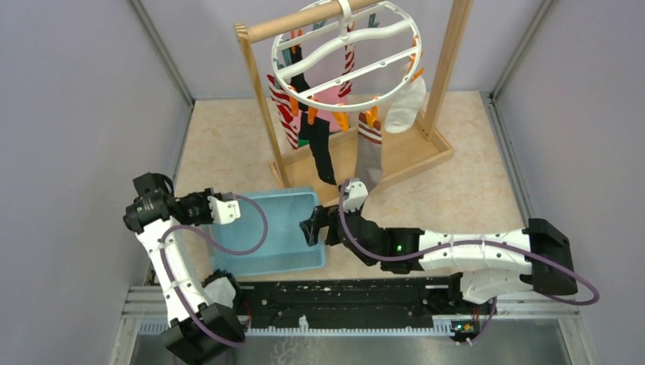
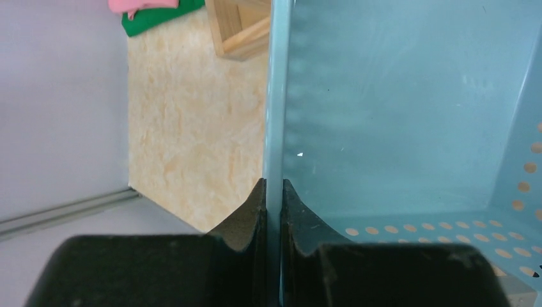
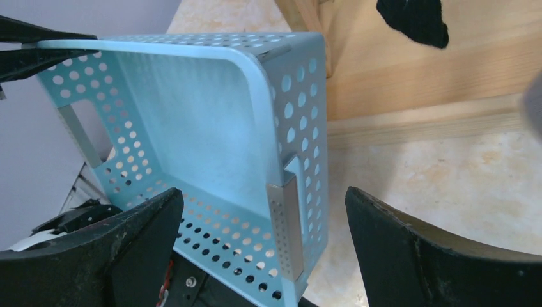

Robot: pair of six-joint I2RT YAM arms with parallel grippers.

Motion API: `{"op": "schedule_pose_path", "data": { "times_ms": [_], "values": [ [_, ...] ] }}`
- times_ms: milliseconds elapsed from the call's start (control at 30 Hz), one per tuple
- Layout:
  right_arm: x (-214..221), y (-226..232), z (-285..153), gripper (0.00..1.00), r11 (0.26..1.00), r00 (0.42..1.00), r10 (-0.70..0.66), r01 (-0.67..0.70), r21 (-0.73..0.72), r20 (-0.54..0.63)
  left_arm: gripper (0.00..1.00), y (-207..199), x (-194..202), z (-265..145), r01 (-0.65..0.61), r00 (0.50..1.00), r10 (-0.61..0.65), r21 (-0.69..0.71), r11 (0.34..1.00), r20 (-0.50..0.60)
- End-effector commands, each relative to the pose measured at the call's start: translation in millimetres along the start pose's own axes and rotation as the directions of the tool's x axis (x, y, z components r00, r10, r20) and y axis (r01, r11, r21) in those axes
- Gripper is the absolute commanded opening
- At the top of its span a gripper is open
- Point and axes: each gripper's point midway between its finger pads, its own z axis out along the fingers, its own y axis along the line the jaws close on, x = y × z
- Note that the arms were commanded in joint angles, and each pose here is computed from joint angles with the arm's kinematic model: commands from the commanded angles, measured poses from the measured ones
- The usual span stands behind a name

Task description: Remove the socks clipped to the hanger

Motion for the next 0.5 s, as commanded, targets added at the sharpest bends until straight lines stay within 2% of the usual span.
{"op": "schedule_pose_path", "data": {
  "times_ms": [0,100,267,467],
  "values": [
    [-31,-7,-19,0.97,0.998,0.998,-0.015,0.012,0.057,0.057,0.0,-4,-42,8,0.037,0.977,-0.031,-0.024,0.999,0.209],
    [-49,-22,-39,0.97,0.995,0.996,-0.009,0.001,0.098,0.084,0.0,-1,-56,9,0.061,0.965,-0.057,-0.006,0.998,0.258],
    [-60,-51,-67,0.98,0.988,0.997,-0.031,0.019,0.154,0.077,0.0,-10,-83,16,0.032,0.936,-0.047,0.048,0.998,0.35],
    [-63,-51,-85,0.99,0.998,0.998,-0.034,0.03,0.064,0.049,0.0,-12,-103,21,0.094,0.895,-0.13,0.104,0.99,0.427]
  ]
}}
